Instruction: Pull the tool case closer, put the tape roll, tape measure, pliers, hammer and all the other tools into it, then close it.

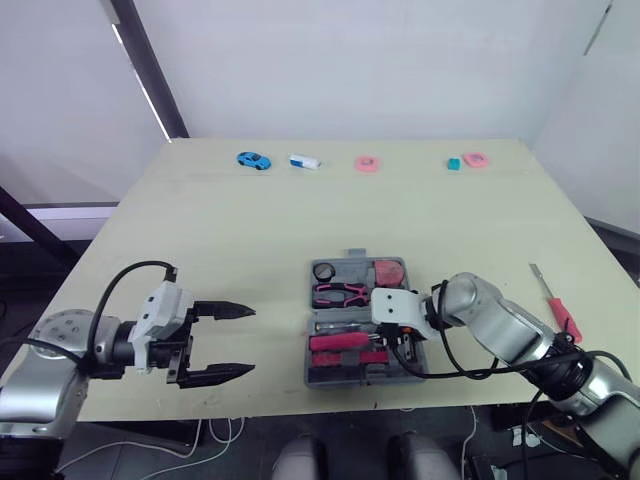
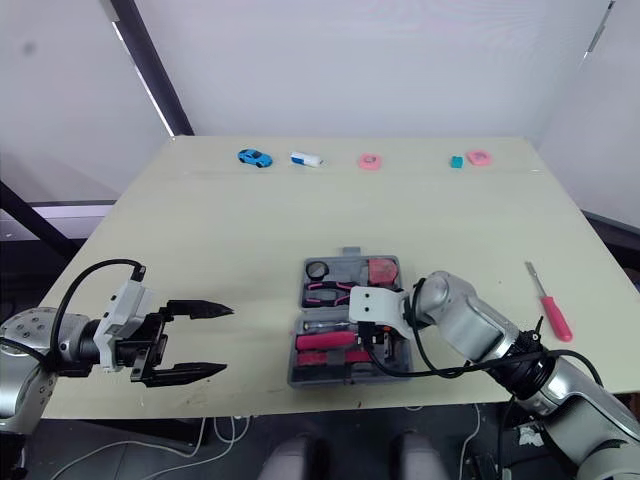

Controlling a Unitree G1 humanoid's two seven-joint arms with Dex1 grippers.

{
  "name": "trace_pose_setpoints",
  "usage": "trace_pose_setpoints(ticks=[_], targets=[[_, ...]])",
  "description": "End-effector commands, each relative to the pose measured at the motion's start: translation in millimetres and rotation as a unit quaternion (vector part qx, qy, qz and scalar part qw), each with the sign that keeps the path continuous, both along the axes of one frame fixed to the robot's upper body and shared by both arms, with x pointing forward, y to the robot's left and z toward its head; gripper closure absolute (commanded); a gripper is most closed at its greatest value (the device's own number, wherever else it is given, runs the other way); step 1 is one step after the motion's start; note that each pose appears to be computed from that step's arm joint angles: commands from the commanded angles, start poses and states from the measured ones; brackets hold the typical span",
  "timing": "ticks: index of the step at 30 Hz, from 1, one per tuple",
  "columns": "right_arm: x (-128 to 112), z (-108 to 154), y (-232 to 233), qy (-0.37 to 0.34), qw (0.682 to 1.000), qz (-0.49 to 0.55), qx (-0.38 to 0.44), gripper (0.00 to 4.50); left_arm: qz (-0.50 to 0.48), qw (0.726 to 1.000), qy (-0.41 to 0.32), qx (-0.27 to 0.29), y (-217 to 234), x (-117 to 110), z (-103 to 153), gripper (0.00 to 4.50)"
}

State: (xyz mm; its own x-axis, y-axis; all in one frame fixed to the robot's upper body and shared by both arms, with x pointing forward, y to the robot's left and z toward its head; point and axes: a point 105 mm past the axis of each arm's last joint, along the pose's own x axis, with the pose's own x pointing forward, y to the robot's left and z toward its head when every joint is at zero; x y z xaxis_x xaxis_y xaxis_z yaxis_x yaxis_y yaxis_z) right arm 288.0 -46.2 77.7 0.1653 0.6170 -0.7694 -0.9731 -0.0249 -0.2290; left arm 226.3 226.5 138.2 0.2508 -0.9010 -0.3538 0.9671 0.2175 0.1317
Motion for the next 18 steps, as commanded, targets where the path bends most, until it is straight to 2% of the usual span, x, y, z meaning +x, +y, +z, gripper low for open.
trace_pose_setpoints(ticks=[1, 3, 9, 14, 17, 18], targets=[[3.5, 10.8, 2.1, -0.026, 1.0, 0.005, 0.015, 3.04, -0.004, 1.0, -0.02, -0.004, -1.9, 0.9, 6.4, 0.0], [6.4, 12.8, 2.1, -0.034, 0.999, -0.002, 0.02, 2.1, -0.004, 1.0, -0.02, -0.005, -2.6, 1.2, 6.2, 0.0], [5.5, 16.5, 0.5, -0.031, 0.999, -0.006, 0.037, 2.1, -0.007, 1.0, -0.021, -0.007, -3.9, 2.2, 5.8, 0.0], [0.4, 25.1, 8.8, -0.014, 0.993, 0.001, 0.117, 2.1, -0.012, 1.0, -0.024, -0.016, -9.2, 3.7, 7.8, 0.0], [-5.3, 30.2, 15.5, -0.004, 0.983, 0.018, 0.18, 2.94, -0.015, 0.999, -0.028, -0.028, -14.2, 6.0, 10.3, 0.0], [-5.8, 27.3, 14.4, -0.003, 0.983, 0.019, 0.183, 3.49, -0.016, 0.999, -0.029, -0.032, -15.8, 6.8, 11.0, 0.0]])
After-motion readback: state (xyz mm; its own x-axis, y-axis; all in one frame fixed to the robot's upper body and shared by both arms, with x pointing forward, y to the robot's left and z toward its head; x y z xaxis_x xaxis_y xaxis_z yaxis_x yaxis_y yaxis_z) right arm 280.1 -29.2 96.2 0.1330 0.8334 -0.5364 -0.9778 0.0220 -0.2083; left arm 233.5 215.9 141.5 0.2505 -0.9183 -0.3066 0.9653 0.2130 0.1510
